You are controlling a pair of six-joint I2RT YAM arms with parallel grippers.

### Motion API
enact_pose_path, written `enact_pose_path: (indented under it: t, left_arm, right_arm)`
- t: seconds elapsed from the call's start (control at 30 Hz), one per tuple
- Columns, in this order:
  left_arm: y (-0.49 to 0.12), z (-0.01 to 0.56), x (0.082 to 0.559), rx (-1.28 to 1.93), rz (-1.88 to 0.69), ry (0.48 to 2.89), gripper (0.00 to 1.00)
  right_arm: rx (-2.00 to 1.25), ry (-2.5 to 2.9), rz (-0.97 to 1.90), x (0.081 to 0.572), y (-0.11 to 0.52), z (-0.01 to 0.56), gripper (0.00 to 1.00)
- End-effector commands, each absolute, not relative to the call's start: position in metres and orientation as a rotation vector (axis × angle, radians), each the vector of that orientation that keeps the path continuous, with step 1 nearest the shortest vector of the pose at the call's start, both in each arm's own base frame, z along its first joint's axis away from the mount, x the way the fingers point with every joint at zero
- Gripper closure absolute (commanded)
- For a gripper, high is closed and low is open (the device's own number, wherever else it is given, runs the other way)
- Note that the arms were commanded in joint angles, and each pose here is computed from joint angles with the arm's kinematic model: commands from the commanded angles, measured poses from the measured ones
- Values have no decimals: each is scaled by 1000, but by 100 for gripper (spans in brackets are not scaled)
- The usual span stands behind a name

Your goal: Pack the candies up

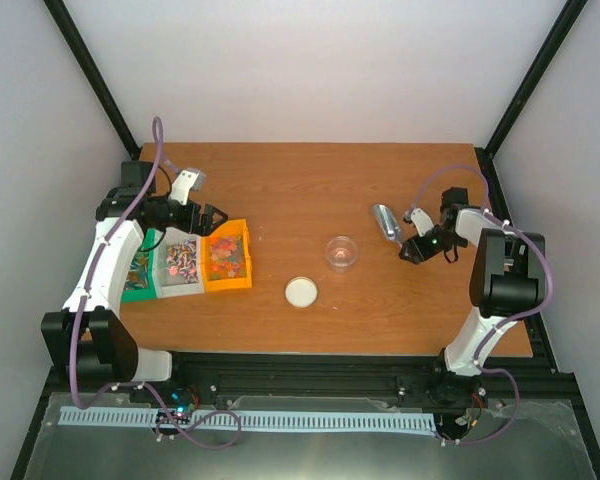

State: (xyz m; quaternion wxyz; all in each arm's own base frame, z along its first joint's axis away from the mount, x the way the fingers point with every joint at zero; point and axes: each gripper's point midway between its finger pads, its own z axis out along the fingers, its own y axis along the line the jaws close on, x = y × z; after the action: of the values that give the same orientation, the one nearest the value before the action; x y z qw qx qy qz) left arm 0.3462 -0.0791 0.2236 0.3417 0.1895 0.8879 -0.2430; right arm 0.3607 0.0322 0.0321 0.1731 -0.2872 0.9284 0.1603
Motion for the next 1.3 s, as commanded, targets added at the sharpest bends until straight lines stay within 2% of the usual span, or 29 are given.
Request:
enact_pose_path:
  t: [0.0,0.1,0.27,0.57,0.67,0.8,1.0,1.27]
  left_arm:
    - [-84,242,347,539,-668,2257,0]
    - [-85,243,347,544,-674,2256,0]
    - [-86,248,344,554,-678,2246,0]
    - [-87,250,338,583,-669,2239,0]
    - [-89,254,336,607,-678,2230,0]
    - [-91,265,334,644,-683,2205,0]
    - [-99,294,328,761,-692,2114,0]
    - [-120,342,305,976,-706,1914,0]
  right_arm:
    - [-864,2647,471,355,40,23,40]
    - [-893,2655,468,354,44,17,43]
    - [-921,2663,487,352,47,10,56]
    - [-965,2662,473,349,46,22,86]
    - [-982,2645,474,350,46,35,93]
    - [-1032,2597,525,348,54,70,97]
    - [-1219,2463,626,331,88,138,97]
    - [-1553,2282,583,272,164,182,97]
